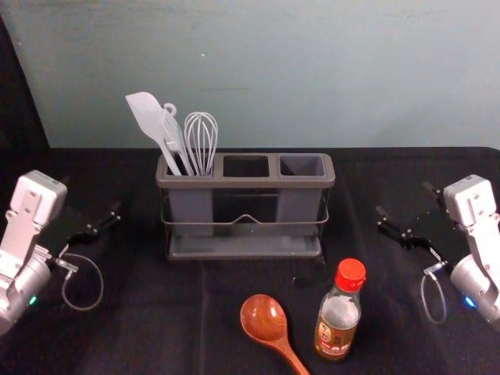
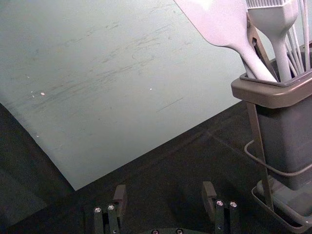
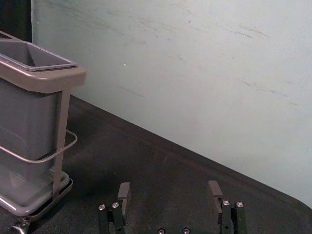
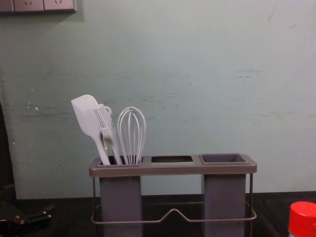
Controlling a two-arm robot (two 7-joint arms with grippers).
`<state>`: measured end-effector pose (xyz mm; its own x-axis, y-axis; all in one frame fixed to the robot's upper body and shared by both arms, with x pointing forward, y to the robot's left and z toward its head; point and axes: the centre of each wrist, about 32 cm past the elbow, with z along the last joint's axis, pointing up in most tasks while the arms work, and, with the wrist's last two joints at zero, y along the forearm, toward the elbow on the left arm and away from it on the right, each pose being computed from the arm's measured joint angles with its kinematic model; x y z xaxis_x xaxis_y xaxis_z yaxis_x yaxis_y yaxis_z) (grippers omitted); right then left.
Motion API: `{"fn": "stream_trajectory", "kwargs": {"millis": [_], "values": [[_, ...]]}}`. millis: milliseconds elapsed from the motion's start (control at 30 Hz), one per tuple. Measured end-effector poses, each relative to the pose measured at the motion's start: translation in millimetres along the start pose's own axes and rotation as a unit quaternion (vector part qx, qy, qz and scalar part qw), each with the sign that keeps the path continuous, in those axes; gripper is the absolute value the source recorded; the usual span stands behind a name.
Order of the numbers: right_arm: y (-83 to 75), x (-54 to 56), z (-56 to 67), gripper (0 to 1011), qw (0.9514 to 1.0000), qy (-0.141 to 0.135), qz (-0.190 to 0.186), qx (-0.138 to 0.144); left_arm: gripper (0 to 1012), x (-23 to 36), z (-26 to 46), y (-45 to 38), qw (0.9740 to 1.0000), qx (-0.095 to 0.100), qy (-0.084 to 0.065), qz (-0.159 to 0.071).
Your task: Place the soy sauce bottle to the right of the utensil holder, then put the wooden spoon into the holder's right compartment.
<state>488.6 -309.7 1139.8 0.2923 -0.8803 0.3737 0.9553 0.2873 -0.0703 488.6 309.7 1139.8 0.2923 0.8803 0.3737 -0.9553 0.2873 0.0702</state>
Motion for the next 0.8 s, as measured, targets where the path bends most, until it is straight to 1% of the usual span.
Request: {"fn": "stream_trajectory", "kwargs": {"millis": [800], "values": [[0.0, 0.0, 0.0, 1003, 1.0, 0.0, 0.0, 0.0, 1012, 0.0, 0.0, 0.0, 1.0, 0.0, 0.0, 0.0]]}}
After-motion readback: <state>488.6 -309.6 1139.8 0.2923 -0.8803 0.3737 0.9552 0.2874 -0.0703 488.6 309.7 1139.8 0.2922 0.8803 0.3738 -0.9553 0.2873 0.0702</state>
